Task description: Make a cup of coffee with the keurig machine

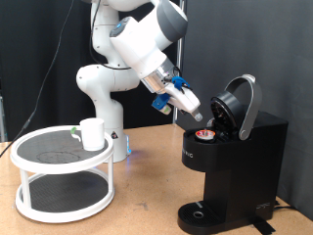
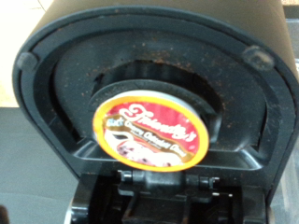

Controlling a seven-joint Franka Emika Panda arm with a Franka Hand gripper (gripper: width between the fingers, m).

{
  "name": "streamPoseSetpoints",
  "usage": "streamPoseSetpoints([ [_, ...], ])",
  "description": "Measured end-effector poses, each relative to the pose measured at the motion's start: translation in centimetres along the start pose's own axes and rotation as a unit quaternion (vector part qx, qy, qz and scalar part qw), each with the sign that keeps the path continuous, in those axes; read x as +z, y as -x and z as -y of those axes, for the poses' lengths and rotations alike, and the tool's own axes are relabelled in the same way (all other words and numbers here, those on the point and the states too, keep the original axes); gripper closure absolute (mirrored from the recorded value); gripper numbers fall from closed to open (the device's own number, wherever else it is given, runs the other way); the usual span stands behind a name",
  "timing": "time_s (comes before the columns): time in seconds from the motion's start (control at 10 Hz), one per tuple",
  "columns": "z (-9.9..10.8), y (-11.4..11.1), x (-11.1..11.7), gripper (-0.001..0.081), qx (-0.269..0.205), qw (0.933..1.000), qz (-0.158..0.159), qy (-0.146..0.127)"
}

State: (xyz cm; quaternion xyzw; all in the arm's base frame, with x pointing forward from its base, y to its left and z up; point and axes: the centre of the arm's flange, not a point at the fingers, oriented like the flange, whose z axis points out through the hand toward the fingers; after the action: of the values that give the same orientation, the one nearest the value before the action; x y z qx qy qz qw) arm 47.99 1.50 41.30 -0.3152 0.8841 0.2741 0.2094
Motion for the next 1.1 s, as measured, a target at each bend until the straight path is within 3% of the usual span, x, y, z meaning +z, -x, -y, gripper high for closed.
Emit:
streamPoseSetpoints([
  [0.2,-0.1,0.2,-0.7,0.0072,-0.006,0.9995,0.028,0.013],
  [0.7,-1.3,1.8,-7.4,0.0072,-0.021,0.9931,0.108,0.04],
  [0.8,-1.6,2.2,-8.8,0.0072,-0.024,0.9921,0.116,0.043],
  [1.0,-2.0,2.5,-11.1,0.0072,-0.031,0.993,0.101,0.052],
  [1.1,-2.0,2.4,-10.9,0.0072,-0.029,0.9927,0.105,0.052],
])
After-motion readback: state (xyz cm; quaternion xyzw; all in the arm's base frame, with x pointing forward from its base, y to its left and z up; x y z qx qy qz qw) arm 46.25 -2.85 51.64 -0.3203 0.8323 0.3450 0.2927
